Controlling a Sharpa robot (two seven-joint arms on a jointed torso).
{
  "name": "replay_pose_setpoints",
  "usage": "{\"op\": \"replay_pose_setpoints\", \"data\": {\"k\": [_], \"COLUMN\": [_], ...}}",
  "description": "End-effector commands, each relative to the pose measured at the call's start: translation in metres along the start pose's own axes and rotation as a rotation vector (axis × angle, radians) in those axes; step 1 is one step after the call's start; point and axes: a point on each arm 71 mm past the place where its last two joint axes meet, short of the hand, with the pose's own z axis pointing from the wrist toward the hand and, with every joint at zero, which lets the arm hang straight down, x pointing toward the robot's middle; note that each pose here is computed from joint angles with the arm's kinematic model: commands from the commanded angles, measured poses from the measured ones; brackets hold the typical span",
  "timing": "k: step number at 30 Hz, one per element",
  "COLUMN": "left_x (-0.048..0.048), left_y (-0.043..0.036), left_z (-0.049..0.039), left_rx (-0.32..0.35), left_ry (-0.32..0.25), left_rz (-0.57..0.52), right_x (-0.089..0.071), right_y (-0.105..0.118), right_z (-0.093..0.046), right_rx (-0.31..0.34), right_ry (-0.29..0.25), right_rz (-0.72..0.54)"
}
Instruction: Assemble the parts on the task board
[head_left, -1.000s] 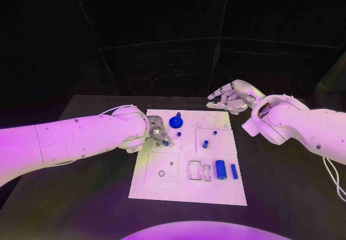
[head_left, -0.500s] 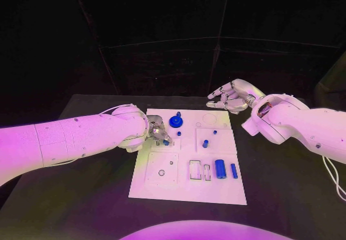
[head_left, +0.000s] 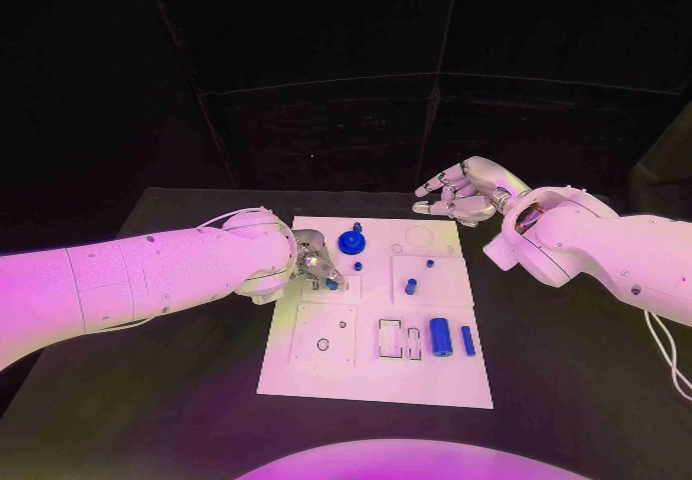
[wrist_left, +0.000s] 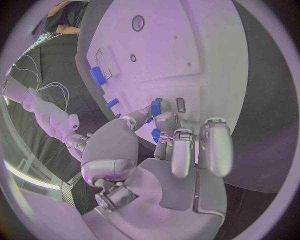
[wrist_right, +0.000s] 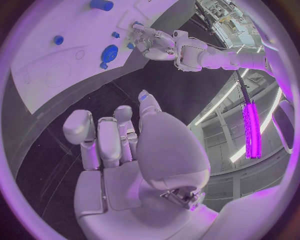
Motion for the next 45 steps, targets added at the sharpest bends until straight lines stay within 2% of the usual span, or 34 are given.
{"op": "replay_pose_setpoints", "data": {"k": [1,45], "left_x": [0.0009,0.0006], "left_y": [-0.0009,0.0017], "left_z": [-0.0006,-0.0009], "left_rx": [0.006,0.001], "left_ry": [0.011,0.018], "left_rz": [0.001,-0.009], "right_x": [0.0,0.0001], "right_y": [0.0017,0.0016], "right_z": [0.0004,0.0003], "right_rx": [-0.009,-0.009], "right_ry": [0.006,0.006], "right_rz": [-0.003,-0.003]}}
